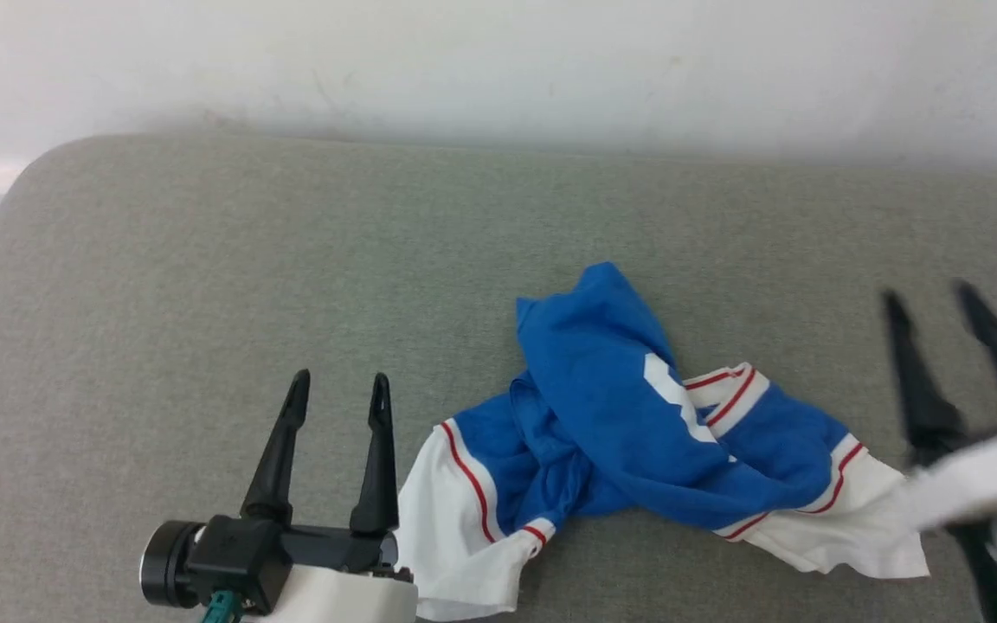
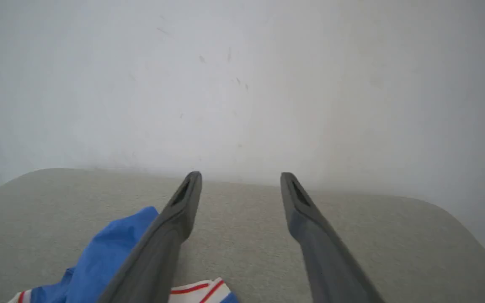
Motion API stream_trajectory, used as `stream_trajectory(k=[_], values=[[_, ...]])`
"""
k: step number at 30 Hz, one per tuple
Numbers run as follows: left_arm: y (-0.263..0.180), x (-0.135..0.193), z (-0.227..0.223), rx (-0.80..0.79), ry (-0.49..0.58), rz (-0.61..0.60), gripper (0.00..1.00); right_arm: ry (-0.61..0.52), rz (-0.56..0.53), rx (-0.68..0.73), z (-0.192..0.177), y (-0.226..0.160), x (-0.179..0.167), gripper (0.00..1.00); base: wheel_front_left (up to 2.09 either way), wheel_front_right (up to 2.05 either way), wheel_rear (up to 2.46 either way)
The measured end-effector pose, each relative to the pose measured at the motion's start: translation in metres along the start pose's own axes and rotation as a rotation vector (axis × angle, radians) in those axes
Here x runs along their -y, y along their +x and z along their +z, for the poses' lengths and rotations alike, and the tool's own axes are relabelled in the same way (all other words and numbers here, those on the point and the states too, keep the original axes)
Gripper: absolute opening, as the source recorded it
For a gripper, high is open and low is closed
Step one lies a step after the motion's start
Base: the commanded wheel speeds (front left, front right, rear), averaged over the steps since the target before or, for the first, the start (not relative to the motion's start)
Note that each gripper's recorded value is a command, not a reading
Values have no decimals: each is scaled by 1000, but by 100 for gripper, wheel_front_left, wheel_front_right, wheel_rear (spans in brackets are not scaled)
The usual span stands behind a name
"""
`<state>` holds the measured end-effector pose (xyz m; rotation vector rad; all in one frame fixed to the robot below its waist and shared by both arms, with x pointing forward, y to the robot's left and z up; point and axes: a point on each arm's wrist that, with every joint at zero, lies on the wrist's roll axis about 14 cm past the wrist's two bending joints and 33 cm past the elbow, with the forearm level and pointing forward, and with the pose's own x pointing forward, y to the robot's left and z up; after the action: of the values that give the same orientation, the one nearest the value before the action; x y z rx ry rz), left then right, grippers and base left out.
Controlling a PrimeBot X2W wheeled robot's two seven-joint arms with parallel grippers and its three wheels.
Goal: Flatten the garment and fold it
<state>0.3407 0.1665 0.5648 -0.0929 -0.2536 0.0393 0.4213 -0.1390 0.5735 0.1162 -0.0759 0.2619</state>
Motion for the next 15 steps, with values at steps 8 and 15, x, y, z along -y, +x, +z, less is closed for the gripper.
stream_trajectory(k=[8,15], values=[[-2,19,-17,-51,24,-87,100,-46,-299,-121,-35,-83,69,100,0,0,0],[23,69,-40,-150,58,-332,100,-13,-342,-116,-37,-91,79,100,0,0,0]])
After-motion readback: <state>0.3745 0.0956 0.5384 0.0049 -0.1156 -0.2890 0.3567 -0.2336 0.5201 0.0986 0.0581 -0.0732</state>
